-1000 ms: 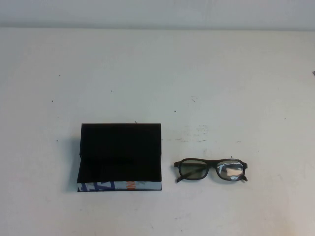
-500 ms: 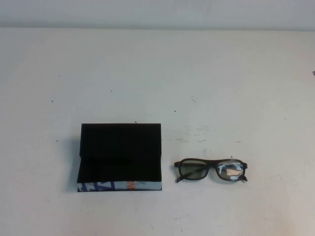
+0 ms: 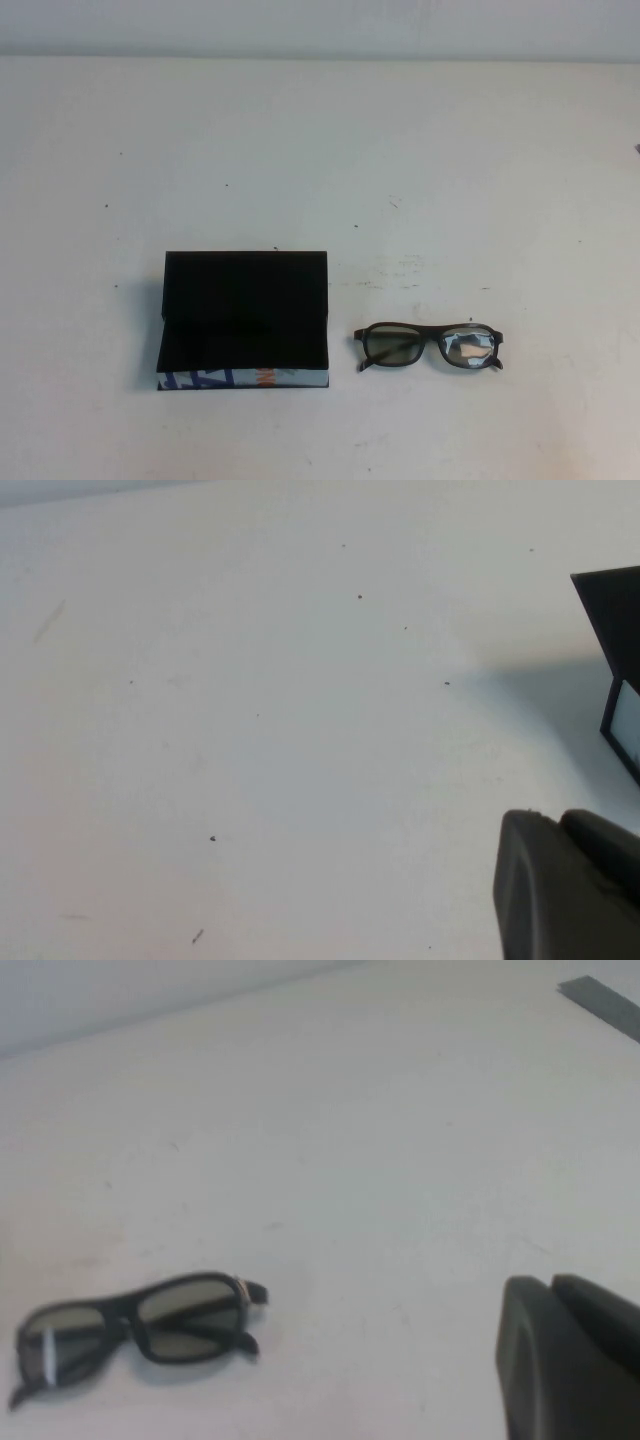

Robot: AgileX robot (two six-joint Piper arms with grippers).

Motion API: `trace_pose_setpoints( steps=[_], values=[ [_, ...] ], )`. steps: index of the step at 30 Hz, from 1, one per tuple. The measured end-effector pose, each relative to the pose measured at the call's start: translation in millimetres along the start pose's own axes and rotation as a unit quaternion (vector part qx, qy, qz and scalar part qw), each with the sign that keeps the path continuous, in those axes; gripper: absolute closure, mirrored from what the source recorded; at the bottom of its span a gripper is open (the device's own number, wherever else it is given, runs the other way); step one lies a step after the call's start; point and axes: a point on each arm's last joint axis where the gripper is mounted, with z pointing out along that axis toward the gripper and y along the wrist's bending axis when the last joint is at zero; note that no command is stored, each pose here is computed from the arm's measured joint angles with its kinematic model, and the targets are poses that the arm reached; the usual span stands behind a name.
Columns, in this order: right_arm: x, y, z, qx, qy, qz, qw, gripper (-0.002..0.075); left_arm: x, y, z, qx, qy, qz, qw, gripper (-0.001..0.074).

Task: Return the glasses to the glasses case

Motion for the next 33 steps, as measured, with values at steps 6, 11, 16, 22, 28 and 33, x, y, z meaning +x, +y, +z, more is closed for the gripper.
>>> trace_pose_setpoints(
  steps=[6,11,16,22,28,33],
  values=[
    [-12.5,4.1,-0.9,-0.029,-0.066,0.096,0.993,0.0739,0.0,0.0,0.0,0.000,0.000,0.000,1.000,0.0734],
    [-20.5,4.1,-2.4,-0.040,-0.108,0.155,0.981,0.0739,0.0,0.0,0.0,0.000,0.000,0.000,1.000,0.0734],
    [-20.2,5.1,-2.4,-0.052,-0.102,0.226,0.967,0.0739,0.0,0.0,0.0,0.000,0.000,-0.002,1.000,0.0734],
    [-38.8,31.7,-14.2,-0.108,0.018,0.221,0.969,0.0739,0.0,0.0,0.0,0.000,0.000,-0.004,1.000,0.0734],
    [-75.9,61.7,-14.5,-0.146,0.191,0.123,0.963,0.0739,0.0,0.0,0.0,0.000,0.000,-0.004,1.000,0.0734],
    [-100.3,74.3,3.1,-0.167,0.283,0.055,0.943,0.0739,0.0,0.0,0.0,0.000,0.000,-0.004,1.000,0.0734]
  ],
)
